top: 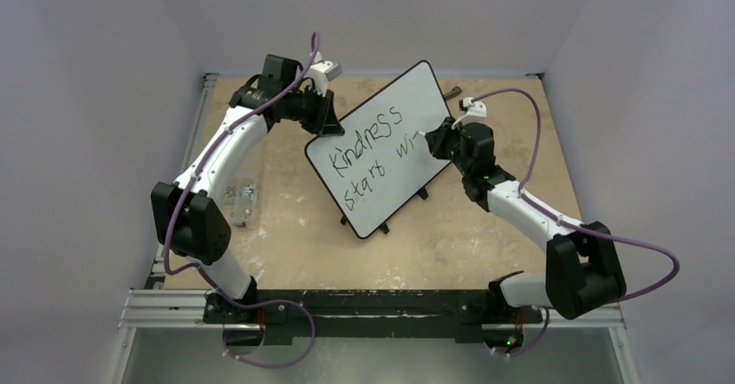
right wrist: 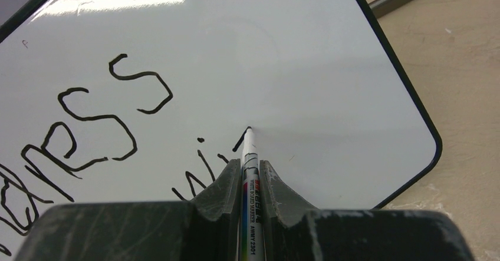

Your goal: Write a sentence on the whiteboard

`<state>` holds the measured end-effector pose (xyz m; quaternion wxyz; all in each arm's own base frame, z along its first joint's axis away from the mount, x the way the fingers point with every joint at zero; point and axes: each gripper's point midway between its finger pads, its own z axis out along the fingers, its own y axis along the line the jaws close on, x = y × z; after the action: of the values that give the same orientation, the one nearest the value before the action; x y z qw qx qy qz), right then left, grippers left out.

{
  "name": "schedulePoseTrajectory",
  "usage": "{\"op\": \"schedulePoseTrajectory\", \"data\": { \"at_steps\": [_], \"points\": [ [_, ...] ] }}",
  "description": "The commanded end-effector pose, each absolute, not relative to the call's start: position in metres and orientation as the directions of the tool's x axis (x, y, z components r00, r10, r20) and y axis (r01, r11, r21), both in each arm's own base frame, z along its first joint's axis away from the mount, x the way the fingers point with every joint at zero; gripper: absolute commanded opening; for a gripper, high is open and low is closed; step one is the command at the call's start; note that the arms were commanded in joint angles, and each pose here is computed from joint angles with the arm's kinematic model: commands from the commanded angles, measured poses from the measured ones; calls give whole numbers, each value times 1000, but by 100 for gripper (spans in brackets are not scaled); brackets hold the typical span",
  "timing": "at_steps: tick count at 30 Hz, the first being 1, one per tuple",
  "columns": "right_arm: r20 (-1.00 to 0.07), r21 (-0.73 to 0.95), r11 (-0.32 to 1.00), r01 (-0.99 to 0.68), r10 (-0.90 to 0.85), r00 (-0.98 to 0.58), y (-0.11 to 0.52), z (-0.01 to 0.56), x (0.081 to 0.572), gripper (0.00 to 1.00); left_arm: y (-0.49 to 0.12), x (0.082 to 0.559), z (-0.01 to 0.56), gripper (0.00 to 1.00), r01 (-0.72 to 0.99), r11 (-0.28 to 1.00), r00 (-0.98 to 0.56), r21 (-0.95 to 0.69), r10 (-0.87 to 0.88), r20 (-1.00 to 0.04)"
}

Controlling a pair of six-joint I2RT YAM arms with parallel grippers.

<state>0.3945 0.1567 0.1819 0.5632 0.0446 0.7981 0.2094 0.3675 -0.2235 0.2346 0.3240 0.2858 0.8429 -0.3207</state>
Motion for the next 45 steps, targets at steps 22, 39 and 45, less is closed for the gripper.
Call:
{"op": "schedulePoseTrajectory", "data": {
  "at_steps": [22,39,45],
  "points": [
    [-898,407,886,-223,343,-275,162,235,412,0,-216,351,197,0,722,630,-625,-284,419,-659],
    [-882,408,890,-206,325,-342,162,199,403,0,-217,350,199,0,723,628,-624,-287,417,-660],
    [-873,407,892,-198,316,-371,157,182,387,0,-217,350,199,0,723,627,-624,-288,416,-661]
  ]
}}
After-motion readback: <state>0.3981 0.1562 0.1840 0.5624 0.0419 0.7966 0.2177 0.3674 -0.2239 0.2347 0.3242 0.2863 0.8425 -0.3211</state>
